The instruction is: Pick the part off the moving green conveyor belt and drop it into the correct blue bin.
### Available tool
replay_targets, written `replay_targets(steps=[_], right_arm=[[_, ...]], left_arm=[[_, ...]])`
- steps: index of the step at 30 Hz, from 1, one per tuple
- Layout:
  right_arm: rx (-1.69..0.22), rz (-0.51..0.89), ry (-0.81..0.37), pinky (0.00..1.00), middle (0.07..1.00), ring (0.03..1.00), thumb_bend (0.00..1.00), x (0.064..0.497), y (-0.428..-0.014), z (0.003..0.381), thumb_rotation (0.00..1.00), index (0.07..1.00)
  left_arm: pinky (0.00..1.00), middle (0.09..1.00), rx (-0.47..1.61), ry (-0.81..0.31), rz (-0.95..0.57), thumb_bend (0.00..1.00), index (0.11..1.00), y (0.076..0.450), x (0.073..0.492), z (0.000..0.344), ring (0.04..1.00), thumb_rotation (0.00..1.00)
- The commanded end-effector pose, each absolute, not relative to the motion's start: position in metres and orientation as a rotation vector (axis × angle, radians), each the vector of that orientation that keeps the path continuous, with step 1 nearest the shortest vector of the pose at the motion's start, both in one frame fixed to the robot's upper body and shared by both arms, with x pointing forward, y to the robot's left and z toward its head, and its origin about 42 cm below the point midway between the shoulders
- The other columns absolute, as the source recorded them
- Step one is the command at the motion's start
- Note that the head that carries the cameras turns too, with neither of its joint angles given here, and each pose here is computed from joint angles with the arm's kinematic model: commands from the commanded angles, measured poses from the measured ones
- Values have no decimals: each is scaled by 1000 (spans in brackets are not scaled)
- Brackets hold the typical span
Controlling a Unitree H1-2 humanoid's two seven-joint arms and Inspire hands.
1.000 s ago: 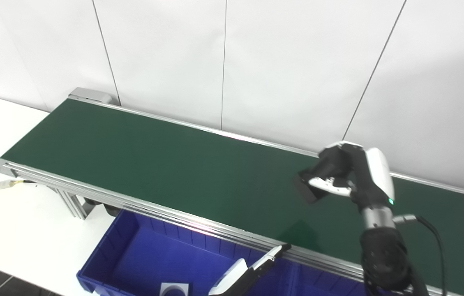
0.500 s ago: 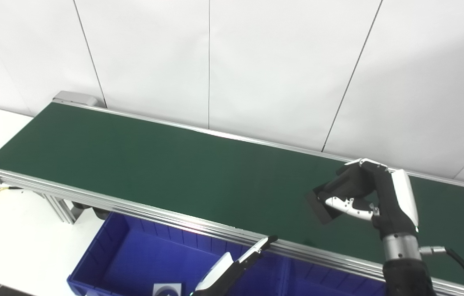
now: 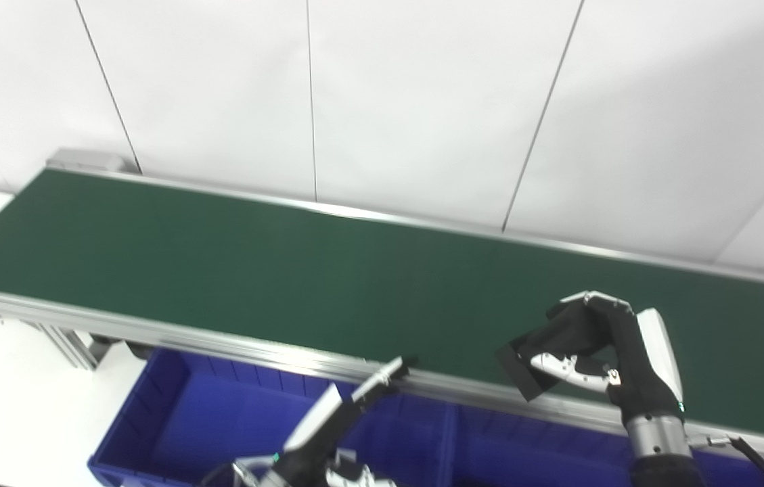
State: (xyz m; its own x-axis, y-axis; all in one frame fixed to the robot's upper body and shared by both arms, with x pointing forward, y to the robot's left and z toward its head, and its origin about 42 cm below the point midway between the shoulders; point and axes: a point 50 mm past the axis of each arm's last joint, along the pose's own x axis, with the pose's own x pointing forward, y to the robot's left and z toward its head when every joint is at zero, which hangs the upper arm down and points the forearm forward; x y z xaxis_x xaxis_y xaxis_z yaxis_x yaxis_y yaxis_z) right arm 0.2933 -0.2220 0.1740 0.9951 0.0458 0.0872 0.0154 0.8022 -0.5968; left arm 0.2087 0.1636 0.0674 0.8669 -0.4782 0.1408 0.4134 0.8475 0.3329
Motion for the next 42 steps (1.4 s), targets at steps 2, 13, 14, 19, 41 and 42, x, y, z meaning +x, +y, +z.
replay_targets(steps=[2, 13, 14, 19, 41, 42], right_arm=[[-639, -9, -147, 282, 540, 424, 486, 287, -224, 185, 0, 433], [-659, 32, -75, 281, 540, 418, 487, 261, -223, 163, 0, 451], [-658, 37, -67, 286, 543, 427, 487, 260, -223, 161, 0, 445], [-680, 77, -46, 321, 525, 462, 491, 254, -223, 153, 0, 428], [-801, 112, 242, 315, 536, 456, 492, 258, -220, 106, 0, 462], [-802, 109, 249, 316, 537, 458, 492, 258, -220, 105, 0, 458]], left_arm=[[858, 978, 289, -271, -477, 855, 961, 168, 215, 80, 943, 306], [839, 978, 294, -273, -481, 865, 956, 181, 217, 91, 939, 330], [842, 977, 296, -275, -483, 863, 956, 182, 218, 92, 938, 323], [830, 970, 315, -258, -480, 868, 953, 188, 217, 98, 925, 312], [847, 973, 336, -231, -498, 881, 947, 209, 209, 98, 928, 322], [849, 972, 336, -230, -498, 883, 947, 209, 209, 97, 929, 322]])
